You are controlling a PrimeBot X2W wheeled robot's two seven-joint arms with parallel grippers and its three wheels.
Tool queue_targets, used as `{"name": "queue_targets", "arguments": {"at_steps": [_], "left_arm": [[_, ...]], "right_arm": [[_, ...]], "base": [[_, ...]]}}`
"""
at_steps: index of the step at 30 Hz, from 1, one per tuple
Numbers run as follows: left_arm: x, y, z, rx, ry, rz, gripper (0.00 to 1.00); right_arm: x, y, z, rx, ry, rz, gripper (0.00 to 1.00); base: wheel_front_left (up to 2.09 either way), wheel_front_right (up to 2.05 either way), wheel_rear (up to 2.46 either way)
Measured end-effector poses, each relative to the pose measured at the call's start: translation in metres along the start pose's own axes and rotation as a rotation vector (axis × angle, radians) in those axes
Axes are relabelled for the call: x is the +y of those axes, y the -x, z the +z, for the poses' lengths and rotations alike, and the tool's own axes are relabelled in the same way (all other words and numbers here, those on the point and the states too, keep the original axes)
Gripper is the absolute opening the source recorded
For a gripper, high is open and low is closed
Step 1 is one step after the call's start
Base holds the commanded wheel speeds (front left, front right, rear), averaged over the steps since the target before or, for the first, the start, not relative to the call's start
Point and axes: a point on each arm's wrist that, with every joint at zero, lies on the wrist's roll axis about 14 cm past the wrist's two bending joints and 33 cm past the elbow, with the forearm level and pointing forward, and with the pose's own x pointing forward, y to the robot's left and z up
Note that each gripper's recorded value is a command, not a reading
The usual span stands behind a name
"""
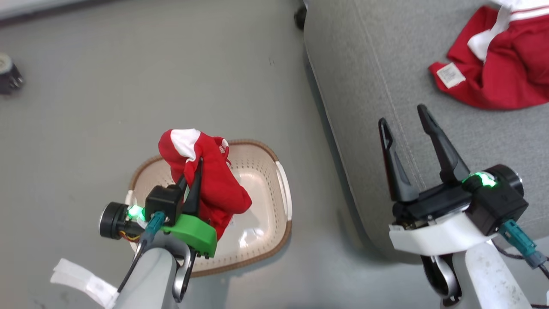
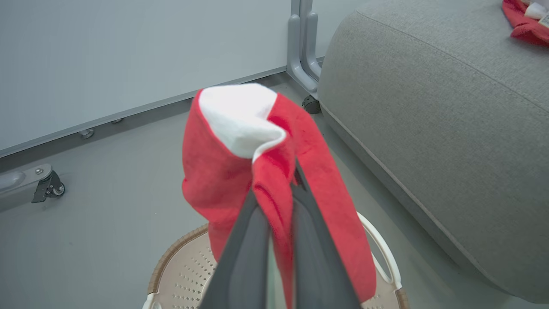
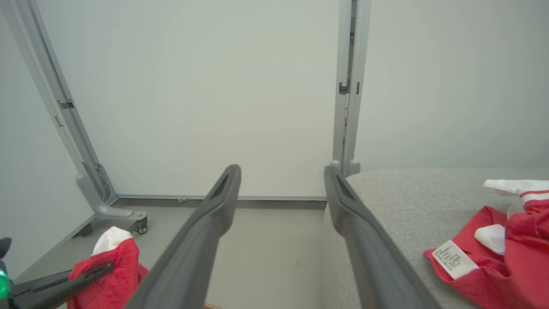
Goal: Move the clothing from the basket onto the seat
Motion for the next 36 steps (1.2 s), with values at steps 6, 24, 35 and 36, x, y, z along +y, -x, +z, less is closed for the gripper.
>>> {"name": "queue_targets", "arguments": {"at_steps": [6, 24, 35, 36], "left_arm": [[-0.004, 0.03, 0.066, -0.183, -0.027, 0.021, 0.0], [-0.06, 0.096, 0.201, -0.596, -0.11, -0.087, 0.0], [-0.108, 0.101, 0.204, -0.614, -0.116, -0.267, 0.0], [-0.114, 0.101, 0.205, -0.616, -0.117, -0.286, 0.0]], "right_arm": [[0.017, 0.027, 0.022, -0.026, -0.012, 0.026, 1.0], [0.043, 0.073, 0.074, -0.151, -0.029, 0.052, 1.0], [0.071, 0.072, 0.073, -0.144, -0.107, 0.157, 1.0], [0.073, 0.071, 0.074, -0.145, -0.105, 0.171, 1.0]], "base": [[0.0, 0.0, 0.0], [0.0, 0.0, 0.0], [0.0, 0.0, 0.0], [0.0, 0.0, 0.0]]}}
